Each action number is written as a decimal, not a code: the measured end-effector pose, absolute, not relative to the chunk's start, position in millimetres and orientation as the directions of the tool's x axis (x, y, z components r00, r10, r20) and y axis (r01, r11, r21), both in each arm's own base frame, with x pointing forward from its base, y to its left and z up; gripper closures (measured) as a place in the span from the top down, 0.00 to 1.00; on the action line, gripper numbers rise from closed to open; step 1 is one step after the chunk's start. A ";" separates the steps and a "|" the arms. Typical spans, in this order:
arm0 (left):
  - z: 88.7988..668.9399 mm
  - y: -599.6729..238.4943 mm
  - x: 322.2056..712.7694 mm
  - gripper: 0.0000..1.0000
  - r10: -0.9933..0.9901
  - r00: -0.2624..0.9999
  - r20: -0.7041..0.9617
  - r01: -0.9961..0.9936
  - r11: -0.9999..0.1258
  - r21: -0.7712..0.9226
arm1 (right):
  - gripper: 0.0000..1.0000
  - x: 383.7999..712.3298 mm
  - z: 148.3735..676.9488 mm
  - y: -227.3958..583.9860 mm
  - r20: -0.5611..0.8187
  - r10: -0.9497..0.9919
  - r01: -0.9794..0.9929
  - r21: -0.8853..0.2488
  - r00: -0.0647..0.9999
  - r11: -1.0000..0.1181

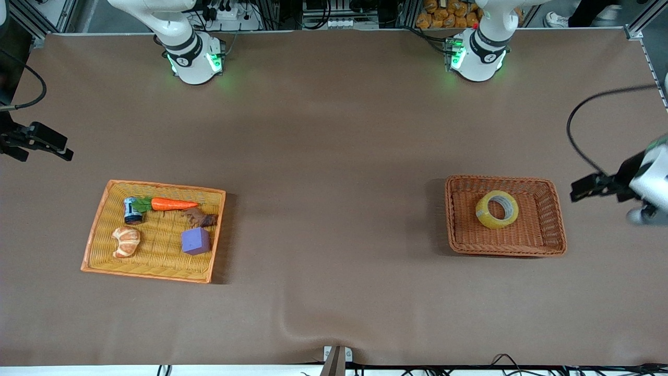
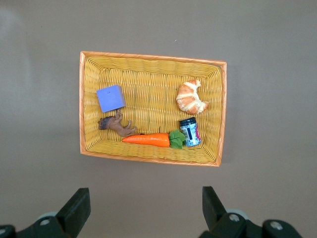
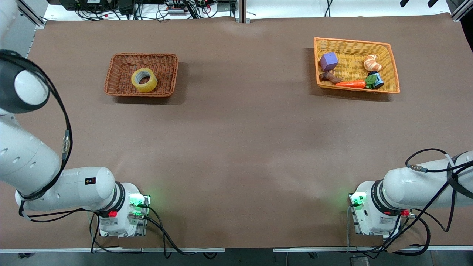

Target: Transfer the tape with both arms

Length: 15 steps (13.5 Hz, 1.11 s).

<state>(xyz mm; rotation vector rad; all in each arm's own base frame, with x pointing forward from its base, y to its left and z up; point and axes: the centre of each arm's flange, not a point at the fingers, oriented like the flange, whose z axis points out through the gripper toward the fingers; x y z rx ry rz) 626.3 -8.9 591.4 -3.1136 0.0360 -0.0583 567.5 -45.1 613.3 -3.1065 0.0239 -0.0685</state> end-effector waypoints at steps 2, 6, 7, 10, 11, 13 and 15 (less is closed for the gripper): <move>621.1 -15.8 607.2 1.00 -0.032 0.998 0.055 -0.030 -0.999 -0.035 | 1.00 567.6 613.3 -43.7 0.044 -0.014 -0.012 -0.035 0.999 -0.999; 633.6 -26.2 595.1 1.00 -0.047 0.997 0.064 -0.045 -0.998 -0.035 | 1.00 567.7 613.3 -43.2 0.044 -0.013 -0.011 -0.035 0.999 -0.999; 631.2 -30.2 592.2 1.00 -0.053 0.997 0.056 -0.051 -0.998 -0.037 | 1.00 567.7 613.3 -43.1 0.044 -0.013 -0.011 -0.035 0.999 -0.999; 624.3 -37.5 577.5 1.00 -0.062 0.998 0.031 -0.060 -0.997 -0.050 | 1.00 567.7 613.2 -42.9 0.044 -0.012 -0.011 -0.035 0.999 -0.999; 625.1 -35.5 573.8 1.00 -0.057 0.998 0.030 -0.056 -0.997 -0.053 | 1.00 567.7 613.2 -42.9 0.043 -0.012 -0.011 -0.035 0.999 -0.999; 628.8 -30.2 569.1 1.00 -0.044 0.998 0.034 -0.042 -0.998 -0.039 | 1.00 567.7 613.0 -42.8 0.043 -0.012 -0.011 -0.035 0.999 -0.999; 629.5 -31.5 567.8 1.00 -0.045 0.998 0.035 -0.044 -0.998 -0.035 | 1.00 567.7 613.0 -42.8 0.043 -0.012 -0.011 -0.035 0.999 -0.999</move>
